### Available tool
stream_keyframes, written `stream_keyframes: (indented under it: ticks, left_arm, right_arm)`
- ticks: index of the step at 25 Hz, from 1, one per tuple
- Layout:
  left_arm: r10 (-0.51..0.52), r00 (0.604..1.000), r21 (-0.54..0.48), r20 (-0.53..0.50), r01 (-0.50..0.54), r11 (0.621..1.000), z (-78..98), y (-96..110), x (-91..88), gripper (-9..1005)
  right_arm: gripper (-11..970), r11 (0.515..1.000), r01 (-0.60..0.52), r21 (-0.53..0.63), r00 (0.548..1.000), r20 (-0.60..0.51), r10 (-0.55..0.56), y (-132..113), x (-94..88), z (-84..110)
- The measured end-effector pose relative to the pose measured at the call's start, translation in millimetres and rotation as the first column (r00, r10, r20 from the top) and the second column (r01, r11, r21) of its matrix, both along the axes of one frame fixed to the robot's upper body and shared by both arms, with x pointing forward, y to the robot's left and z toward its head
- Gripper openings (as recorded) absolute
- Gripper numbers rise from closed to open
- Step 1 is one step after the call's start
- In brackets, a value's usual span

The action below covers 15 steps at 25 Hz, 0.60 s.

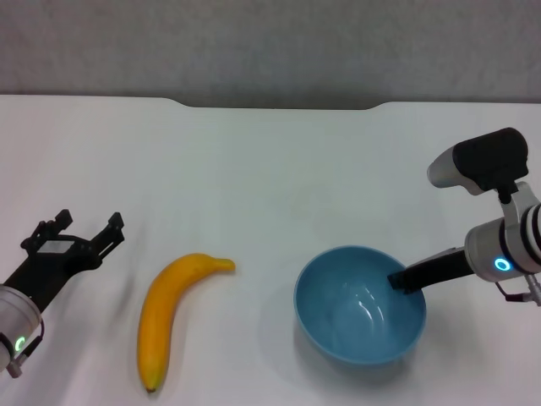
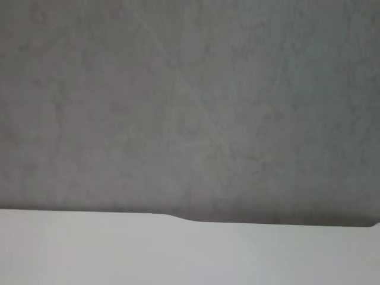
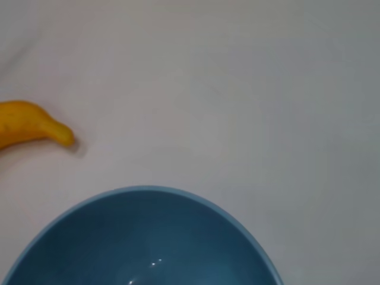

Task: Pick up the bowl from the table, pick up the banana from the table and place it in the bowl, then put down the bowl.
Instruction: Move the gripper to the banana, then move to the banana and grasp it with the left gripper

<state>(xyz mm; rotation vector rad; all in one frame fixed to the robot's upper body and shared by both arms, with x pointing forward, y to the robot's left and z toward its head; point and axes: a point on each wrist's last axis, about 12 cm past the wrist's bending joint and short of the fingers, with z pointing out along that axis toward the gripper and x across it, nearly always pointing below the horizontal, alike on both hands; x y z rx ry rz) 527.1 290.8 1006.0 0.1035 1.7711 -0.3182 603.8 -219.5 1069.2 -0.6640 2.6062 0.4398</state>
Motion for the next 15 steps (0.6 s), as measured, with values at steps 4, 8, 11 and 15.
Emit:
stream_keyframes:
  ticks: [4,8,11,15]
  left_arm:
    - [-0.039,0.999,-0.043,-0.025,0.037,0.998,1.8,-9.1,2.2,894]
    - [-0.128,0.986,-0.087,-0.109,0.119,0.989,9.7,-23.5,12.1,892]
    - [-0.151,0.973,-0.024,-0.174,0.149,0.989,14.9,-34.6,19.4,891]
    - [-0.072,0.961,0.196,-0.266,0.127,0.972,26.1,-55.7,23.2,889]
  right_arm:
    - [26,1.000,0.005,0.007,1.000,0.030,-0.005,-0.6,-1.7,0.4]
    - [26,1.000,0.024,0.010,0.999,0.034,-0.024,-5.4,-3.0,-1.1]
    - [26,1.000,0.026,0.013,0.999,0.043,-0.027,-5.1,-2.1,0.5]
    - [27,1.000,0.024,0.020,0.998,0.058,-0.025,-4.3,-1.8,4.3]
